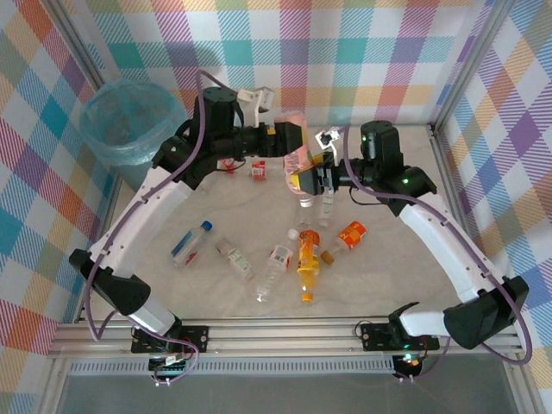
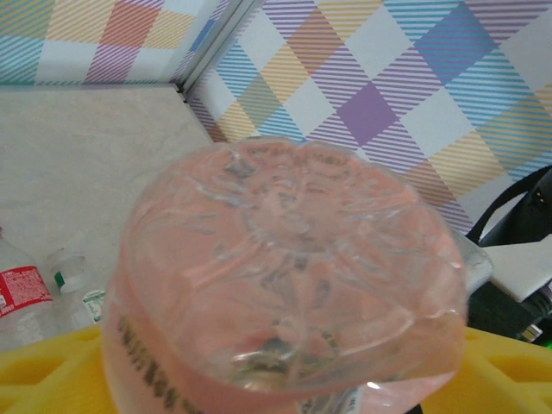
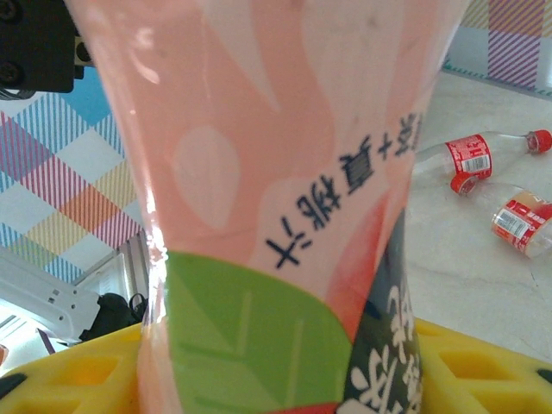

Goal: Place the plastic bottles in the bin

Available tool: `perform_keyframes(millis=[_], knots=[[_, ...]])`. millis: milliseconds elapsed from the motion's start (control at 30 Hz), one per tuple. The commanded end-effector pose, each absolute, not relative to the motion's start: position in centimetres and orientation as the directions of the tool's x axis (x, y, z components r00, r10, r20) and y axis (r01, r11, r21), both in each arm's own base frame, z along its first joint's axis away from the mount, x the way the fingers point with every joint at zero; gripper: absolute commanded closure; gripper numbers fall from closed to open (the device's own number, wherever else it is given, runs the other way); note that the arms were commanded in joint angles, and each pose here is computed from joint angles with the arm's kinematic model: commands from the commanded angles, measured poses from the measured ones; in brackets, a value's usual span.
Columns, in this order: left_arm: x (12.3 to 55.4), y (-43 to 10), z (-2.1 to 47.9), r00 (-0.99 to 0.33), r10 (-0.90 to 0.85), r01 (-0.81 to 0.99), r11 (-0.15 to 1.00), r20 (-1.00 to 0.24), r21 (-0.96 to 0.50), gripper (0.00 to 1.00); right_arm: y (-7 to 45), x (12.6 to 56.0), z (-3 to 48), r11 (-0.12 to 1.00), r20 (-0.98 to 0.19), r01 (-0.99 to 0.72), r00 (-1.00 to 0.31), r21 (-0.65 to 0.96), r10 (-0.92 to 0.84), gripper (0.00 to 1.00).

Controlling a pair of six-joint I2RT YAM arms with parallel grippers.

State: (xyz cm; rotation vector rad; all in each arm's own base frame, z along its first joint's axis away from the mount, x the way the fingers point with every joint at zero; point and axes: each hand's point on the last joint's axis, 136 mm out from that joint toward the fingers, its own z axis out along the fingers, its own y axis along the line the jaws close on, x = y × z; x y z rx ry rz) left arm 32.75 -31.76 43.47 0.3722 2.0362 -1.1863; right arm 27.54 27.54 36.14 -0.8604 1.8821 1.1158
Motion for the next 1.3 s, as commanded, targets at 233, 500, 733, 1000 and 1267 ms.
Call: perform_keyframes(millis=[233,500,733,1000,1267], knots=[[32.1,-30.8,45.3,-0.636,-0.141,0.604,0.522,-0.759,-0.603,0.2,29.1,25.9,38.1,0.304,-0.903,-0.898,-0.385,0.319,-0.19,0.41],[31.9,-30.7,44.9,-0.655,-0.142,0.585,0.526,-0.743,-0.617,0.31,29.0,25.9,37.6,0.323,-0.898,-0.89,-0.394,0.321,-0.195,0.39],[32.6,-28.2,45.5,-0.629,-0.211,0.507,0.618,-0.748,-0.601,0.32,28.6,27.2,38.4,0.392,-0.905,-0.871,-0.388,0.297,-0.176,0.3],[35.0,-21.6,47.0,-0.502,-0.328,0.357,0.764,-0.8,-0.537,0.34,29.0,28.7,41.6,0.44,-0.913,-0.837,-0.399,0.325,-0.084,0.14],[38.8,-10.1,50.1,-0.237,-0.379,0.092,0.908,-0.895,-0.409,0.37,32.5,30.2,45.0,0.405,-0.913,-0.831,-0.406,0.382,0.028,0.18]])
